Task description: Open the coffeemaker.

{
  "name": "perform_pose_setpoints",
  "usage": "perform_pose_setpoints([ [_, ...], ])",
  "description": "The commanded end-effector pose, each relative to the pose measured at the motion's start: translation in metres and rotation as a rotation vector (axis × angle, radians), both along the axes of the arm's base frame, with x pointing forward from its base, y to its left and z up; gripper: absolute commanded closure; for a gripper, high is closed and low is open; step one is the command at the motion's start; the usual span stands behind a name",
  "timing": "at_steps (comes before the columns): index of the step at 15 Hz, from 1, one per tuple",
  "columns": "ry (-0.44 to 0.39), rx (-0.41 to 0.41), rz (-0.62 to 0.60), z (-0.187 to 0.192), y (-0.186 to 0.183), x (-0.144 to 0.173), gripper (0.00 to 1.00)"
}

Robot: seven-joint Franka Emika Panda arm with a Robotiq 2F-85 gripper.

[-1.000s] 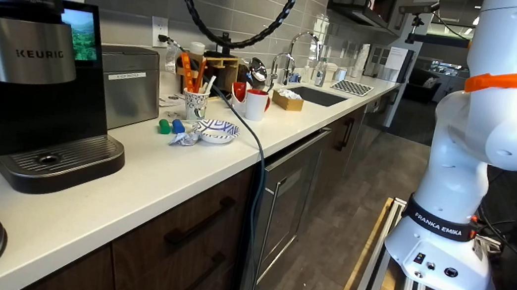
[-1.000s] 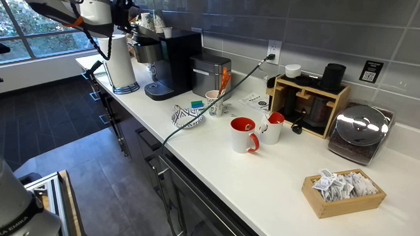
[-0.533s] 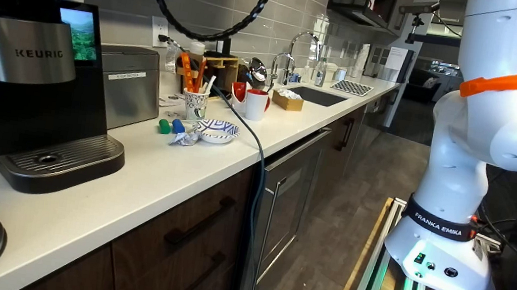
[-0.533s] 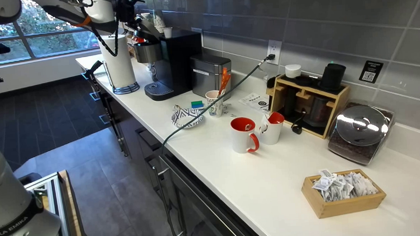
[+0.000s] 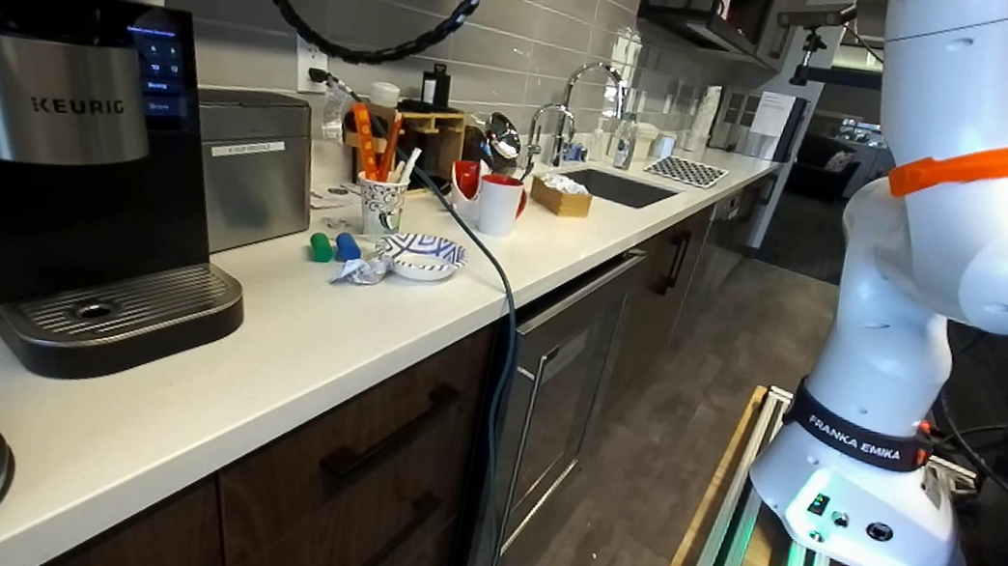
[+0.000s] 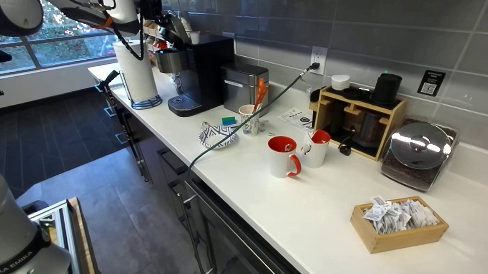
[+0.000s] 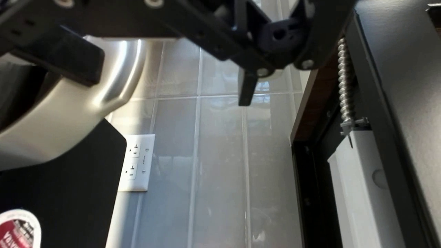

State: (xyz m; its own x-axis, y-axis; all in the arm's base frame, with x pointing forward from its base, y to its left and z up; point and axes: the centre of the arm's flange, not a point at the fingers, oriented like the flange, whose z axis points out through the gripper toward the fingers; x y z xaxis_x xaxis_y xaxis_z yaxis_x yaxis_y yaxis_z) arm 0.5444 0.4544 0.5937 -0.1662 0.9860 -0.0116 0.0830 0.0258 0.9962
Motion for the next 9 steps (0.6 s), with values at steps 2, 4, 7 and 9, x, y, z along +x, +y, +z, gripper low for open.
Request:
perform_pose_setpoints([
  [2, 0.011, 0.117, 0.046, 0.002, -0.02, -0.043, 0.0],
  [4, 0.002, 0.204, 0.077, 0.016, -0.037, -0.069, 0.0],
  [7, 0.064, 0.296, 0.12, 0.03, -0.062, -0.101, 0.0],
  [9, 0.172, 0.354, 0.191, 0.025, -0.084, -0.12, 0.0],
])
